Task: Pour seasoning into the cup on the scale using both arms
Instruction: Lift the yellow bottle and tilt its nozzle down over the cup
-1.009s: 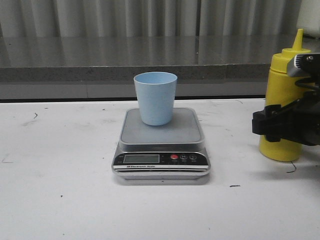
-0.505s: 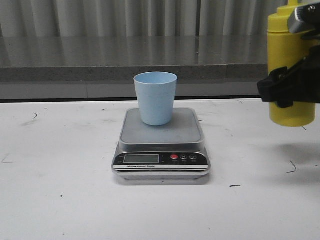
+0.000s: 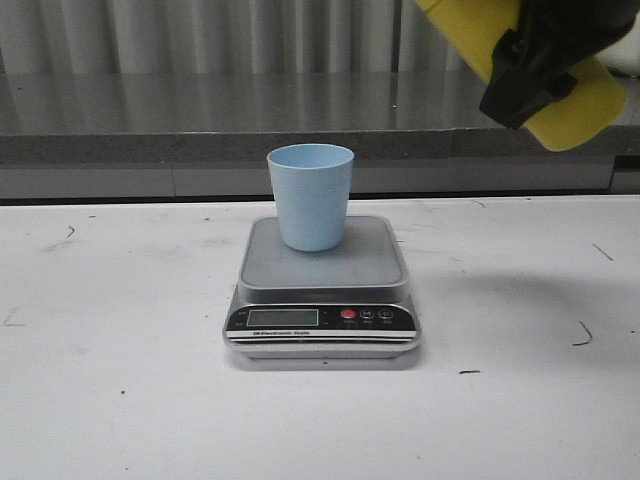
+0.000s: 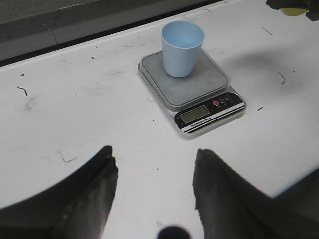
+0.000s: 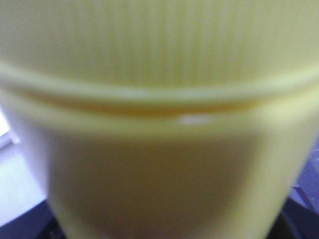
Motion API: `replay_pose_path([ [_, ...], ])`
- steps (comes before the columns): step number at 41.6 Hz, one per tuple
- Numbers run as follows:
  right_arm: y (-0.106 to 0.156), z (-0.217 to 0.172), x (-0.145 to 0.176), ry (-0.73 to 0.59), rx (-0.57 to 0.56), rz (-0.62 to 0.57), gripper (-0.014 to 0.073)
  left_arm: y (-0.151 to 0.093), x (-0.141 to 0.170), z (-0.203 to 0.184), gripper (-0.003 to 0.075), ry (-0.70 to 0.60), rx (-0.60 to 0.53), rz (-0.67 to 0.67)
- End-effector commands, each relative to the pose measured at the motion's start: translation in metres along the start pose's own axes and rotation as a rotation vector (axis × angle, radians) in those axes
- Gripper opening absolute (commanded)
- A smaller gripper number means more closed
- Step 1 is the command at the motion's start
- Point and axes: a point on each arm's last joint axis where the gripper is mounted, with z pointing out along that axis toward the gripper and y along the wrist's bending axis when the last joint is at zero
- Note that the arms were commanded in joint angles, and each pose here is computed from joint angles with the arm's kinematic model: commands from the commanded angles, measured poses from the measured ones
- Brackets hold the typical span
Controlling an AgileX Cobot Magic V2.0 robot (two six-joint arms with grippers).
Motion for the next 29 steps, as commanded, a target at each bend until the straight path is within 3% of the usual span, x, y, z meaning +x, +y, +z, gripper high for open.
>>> replay_pose_path([
  [1,-0.015,-0.013,-0.034,-0.001,0.084,-0.166,0.0313,-0.001,-0.012,-0.005,0.0344,-0.092,0.014,-0.007],
  [10,-0.009,0.014,-0.057,0.214,0.176,-0.473,0.0313,-0.001,-0.012,-0.005,0.0344,-0.092,0.014,-0.007],
  [16,-0.004,0.03,-0.063,0.276,0.251,-0.65,0.0313,-0.001,-0.012,-0.005,0.0344,-0.092,0.014,-0.007],
  [22,-0.004,0.039,-0.064,0.305,0.304,-0.756,0.0313,-0.001,-0.012,-0.005,0.0344,-0.092,0.014,-0.007],
  [29,-0.006,0.039,-0.065,0.312,0.335,-0.799,0.0313,-0.001,-0.012,-0.005,0.0344,-0.092,0.014,-0.007],
])
